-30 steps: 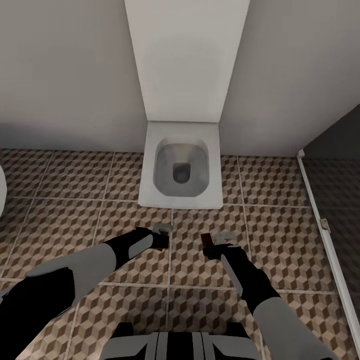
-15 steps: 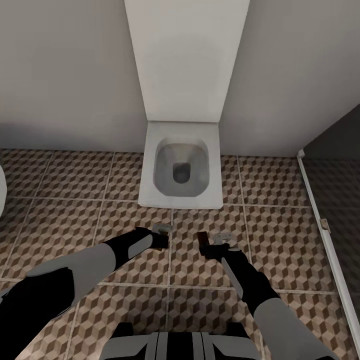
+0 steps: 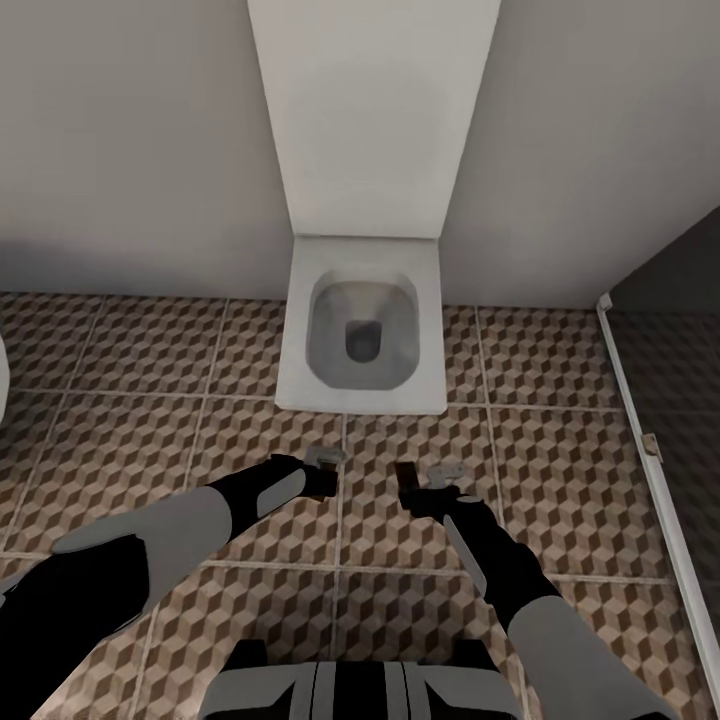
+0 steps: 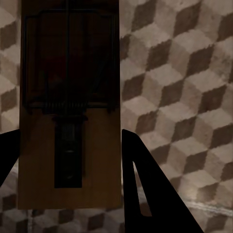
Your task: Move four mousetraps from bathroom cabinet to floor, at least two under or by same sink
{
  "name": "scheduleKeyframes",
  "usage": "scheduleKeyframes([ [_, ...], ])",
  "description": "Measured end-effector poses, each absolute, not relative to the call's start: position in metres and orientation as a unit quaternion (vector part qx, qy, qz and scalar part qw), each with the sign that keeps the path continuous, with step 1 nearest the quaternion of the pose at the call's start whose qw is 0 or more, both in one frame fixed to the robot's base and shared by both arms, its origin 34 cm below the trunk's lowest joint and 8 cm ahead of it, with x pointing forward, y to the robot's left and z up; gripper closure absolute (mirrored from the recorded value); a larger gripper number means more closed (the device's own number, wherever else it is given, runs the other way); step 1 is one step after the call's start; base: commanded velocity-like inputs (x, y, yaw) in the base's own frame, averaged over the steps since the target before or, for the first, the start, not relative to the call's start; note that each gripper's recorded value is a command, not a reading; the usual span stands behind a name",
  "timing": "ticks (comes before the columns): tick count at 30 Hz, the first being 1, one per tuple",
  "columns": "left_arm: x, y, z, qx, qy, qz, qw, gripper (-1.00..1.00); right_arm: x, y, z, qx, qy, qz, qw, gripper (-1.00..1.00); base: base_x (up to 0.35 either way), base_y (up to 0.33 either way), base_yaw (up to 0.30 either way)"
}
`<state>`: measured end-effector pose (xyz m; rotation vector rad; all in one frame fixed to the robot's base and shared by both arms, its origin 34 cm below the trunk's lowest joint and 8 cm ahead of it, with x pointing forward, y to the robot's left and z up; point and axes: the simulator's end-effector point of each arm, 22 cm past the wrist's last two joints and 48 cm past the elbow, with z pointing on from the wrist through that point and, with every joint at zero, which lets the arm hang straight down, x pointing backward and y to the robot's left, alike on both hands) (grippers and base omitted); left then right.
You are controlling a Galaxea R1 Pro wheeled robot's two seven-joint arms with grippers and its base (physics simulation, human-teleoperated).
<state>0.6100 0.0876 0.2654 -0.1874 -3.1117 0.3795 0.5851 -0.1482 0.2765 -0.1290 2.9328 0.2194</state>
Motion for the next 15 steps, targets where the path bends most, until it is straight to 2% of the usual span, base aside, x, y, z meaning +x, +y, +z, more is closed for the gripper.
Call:
scheduleKeyframes([
  [15,0.6,0.087,0.254,-0.058,-0.991,0.122,0.011,1.0,0.575,-0.147,0.266,-0.042,0.992,0.076,0.087,1.0,0.0,0.0,0.0],
])
